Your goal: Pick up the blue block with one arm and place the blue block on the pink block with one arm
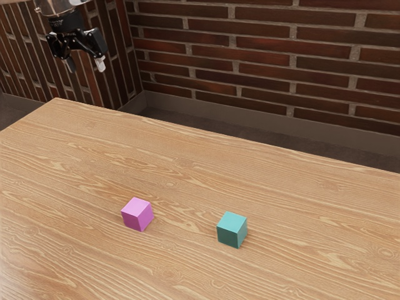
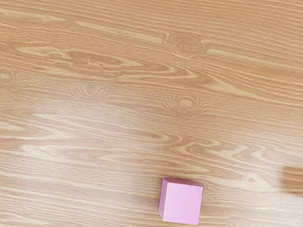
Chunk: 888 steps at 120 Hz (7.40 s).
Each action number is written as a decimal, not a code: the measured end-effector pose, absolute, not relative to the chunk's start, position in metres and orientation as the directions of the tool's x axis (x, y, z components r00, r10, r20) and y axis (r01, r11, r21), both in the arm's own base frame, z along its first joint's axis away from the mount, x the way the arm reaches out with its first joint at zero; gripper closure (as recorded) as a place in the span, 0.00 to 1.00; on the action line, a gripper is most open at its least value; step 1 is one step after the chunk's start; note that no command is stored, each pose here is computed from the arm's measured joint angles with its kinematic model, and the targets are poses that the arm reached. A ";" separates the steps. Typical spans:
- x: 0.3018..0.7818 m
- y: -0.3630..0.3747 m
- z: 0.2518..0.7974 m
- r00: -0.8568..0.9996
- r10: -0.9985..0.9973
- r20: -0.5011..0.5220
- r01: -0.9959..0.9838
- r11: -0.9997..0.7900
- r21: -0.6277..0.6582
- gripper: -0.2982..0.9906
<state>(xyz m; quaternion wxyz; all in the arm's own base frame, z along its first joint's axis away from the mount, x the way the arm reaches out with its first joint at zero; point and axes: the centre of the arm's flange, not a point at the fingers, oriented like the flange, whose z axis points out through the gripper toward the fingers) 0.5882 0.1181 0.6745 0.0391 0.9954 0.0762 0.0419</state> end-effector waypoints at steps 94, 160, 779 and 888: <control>0.627 -0.287 0.496 0.991 -0.125 0.049 -0.118 -0.985 -0.124 0.23; 0.630 -0.266 0.330 0.983 0.181 0.019 0.180 -0.983 0.017 0.23; 0.540 -0.017 0.351 1.000 -0.023 -0.021 -0.025 -0.996 -0.089 0.48; 0.554 0.007 0.342 1.000 -0.007 -0.029 -0.010 -0.995 -0.094 0.48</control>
